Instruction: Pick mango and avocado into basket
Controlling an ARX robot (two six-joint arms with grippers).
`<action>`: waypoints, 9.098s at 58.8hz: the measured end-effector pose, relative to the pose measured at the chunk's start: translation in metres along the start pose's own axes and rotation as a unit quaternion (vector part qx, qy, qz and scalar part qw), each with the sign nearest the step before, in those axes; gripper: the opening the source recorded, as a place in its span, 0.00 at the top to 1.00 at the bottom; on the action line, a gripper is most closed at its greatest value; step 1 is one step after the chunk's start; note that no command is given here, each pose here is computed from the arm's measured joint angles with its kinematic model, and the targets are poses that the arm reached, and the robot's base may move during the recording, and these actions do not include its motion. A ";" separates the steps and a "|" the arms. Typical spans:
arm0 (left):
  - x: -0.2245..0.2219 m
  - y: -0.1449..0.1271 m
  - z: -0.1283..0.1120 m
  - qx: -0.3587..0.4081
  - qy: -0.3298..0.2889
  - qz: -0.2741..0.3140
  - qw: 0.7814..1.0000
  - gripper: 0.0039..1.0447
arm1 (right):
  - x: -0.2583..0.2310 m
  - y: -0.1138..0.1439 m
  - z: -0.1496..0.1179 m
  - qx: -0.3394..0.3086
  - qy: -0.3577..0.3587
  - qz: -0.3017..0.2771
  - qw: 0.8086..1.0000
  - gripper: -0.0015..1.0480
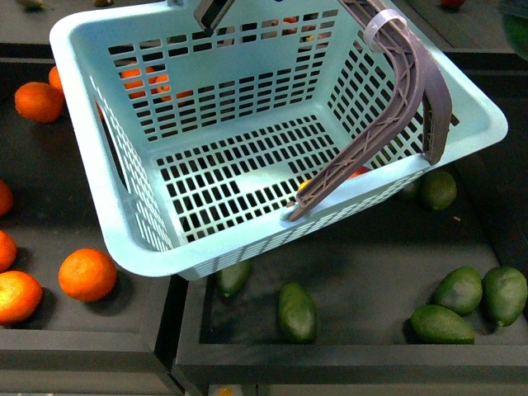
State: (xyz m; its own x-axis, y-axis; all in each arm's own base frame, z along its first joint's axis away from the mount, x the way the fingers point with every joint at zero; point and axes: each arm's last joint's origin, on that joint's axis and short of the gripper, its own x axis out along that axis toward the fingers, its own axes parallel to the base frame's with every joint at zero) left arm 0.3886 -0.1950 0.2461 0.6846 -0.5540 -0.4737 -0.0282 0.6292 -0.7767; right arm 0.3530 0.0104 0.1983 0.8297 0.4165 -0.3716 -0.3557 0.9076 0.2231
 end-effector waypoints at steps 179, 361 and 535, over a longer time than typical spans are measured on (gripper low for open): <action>0.000 0.000 -0.001 0.001 -0.001 0.002 1.000 0.95 | -0.193 0.070 -0.130 -0.072 -0.215 -0.203 0.953 0.98; -0.001 0.004 0.009 -0.079 -0.131 0.128 0.980 0.95 | -0.204 0.074 -0.139 -0.073 -0.210 -0.200 0.954 0.07; -0.226 0.194 -0.096 0.395 -0.361 0.159 0.830 0.97 | -0.204 0.074 -0.139 -0.072 -0.210 -0.202 0.954 0.07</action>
State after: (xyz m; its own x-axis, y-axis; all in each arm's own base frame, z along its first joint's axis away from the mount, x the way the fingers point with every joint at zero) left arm 0.1580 0.0000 0.1628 1.0000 -0.0004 -0.0097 0.0003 0.9999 -0.0109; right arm 0.0976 -0.0001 0.1650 1.0000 0.0000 -0.0006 0.0000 1.0000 0.0006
